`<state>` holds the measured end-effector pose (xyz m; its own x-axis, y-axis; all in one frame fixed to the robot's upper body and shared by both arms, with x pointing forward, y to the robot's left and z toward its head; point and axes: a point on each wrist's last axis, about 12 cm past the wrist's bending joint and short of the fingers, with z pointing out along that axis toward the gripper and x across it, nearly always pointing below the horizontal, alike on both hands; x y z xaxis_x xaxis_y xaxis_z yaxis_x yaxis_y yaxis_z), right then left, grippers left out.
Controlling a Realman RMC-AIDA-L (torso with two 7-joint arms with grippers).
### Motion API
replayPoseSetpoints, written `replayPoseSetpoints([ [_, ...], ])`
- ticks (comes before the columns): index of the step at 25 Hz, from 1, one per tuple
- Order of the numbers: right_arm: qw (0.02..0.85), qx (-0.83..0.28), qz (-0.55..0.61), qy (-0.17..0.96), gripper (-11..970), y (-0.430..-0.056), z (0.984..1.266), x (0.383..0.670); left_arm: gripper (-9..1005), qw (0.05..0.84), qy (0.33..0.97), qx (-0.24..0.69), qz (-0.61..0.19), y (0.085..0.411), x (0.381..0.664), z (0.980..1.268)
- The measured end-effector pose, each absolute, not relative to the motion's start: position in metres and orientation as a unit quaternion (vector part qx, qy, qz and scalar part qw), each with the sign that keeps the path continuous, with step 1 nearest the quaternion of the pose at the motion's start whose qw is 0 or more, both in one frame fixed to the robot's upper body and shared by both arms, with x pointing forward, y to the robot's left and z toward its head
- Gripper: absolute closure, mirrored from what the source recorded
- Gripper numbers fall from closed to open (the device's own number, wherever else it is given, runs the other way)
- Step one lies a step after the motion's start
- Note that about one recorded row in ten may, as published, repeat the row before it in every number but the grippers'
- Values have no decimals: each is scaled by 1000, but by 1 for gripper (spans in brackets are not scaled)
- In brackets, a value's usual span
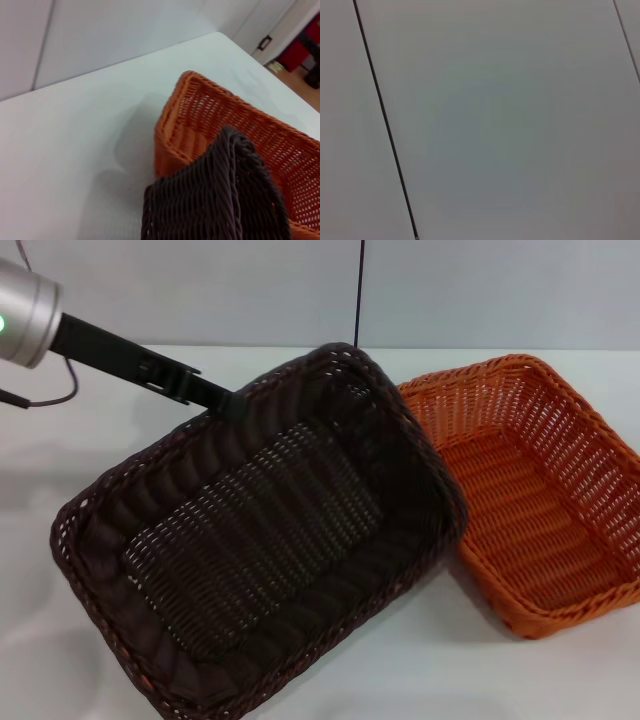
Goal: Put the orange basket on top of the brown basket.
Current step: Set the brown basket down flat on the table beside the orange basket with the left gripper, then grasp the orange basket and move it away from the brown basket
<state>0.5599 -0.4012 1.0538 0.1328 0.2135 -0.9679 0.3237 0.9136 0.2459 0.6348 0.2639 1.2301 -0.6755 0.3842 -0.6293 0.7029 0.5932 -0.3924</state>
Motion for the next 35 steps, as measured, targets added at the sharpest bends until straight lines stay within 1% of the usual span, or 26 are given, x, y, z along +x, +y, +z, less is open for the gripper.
replayPoseSetpoints([
  [3, 724, 204, -38, 657, 169, -401, 1054, 560, 790, 244, 852, 331, -325, 250, 641, 1229],
  [6, 724, 204, -38, 657, 169, -401, 1054, 560, 790, 243, 851, 333, -327, 246, 642, 1228],
  [8, 724, 205, -39, 658, 169, -402, 1053, 559, 790, 236, 849, 341, -329, 225, 645, 1219],
  [9, 724, 205, -39, 658, 169, -402, 1053, 559, 790, 236, 849, 341, -329, 225, 645, 1219],
  [10, 724, 205, -39, 658, 169, -402, 1053, 559, 791, 236, 848, 343, -328, 219, 645, 1216],
  [11, 723, 205, -39, 658, 169, -402, 1052, 558, 791, 236, 844, 348, -332, 206, 645, 1212],
  [12, 723, 205, -39, 658, 169, -402, 1052, 558, 791, 236, 844, 348, -332, 206, 645, 1212],
  [13, 723, 206, -40, 659, 169, -402, 1052, 557, 791, 239, 840, 354, -336, 194, 645, 1209],
  [14, 723, 206, -40, 659, 169, -402, 1052, 557, 791, 239, 840, 354, -336, 194, 645, 1209],
  [16, 723, 206, -40, 659, 169, -402, 1052, 557, 791, 245, 832, 362, -342, 178, 645, 1206],
  [17, 723, 206, -40, 659, 169, -402, 1052, 557, 791, 245, 832, 362, -342, 178, 645, 1206],
  [18, 722, 206, -40, 659, 169, -402, 1052, 557, 791, 248, 827, 370, -344, 170, 644, 1205],
  [20, 722, 206, -39, 659, 170, -402, 1052, 557, 791, 246, 826, 373, -345, 167, 644, 1204],
  [23, 718, 210, -40, 662, 170, -402, 1050, 557, 792, 238, 822, 389, -341, 153, 642, 1201],
  [25, 717, 211, -40, 663, 170, -402, 1050, 558, 793, 240, 821, 392, -339, 151, 642, 1201],
  [31, 714, 210, -40, 666, 170, -402, 1050, 559, 641, 259, 822, 385, -331, 152, 645, 1202],
  [35, 710, 194, -31, 676, 169, -404, 1052, 563, 551, 292, 823, 366, -321, 161, 650, 1204],
])
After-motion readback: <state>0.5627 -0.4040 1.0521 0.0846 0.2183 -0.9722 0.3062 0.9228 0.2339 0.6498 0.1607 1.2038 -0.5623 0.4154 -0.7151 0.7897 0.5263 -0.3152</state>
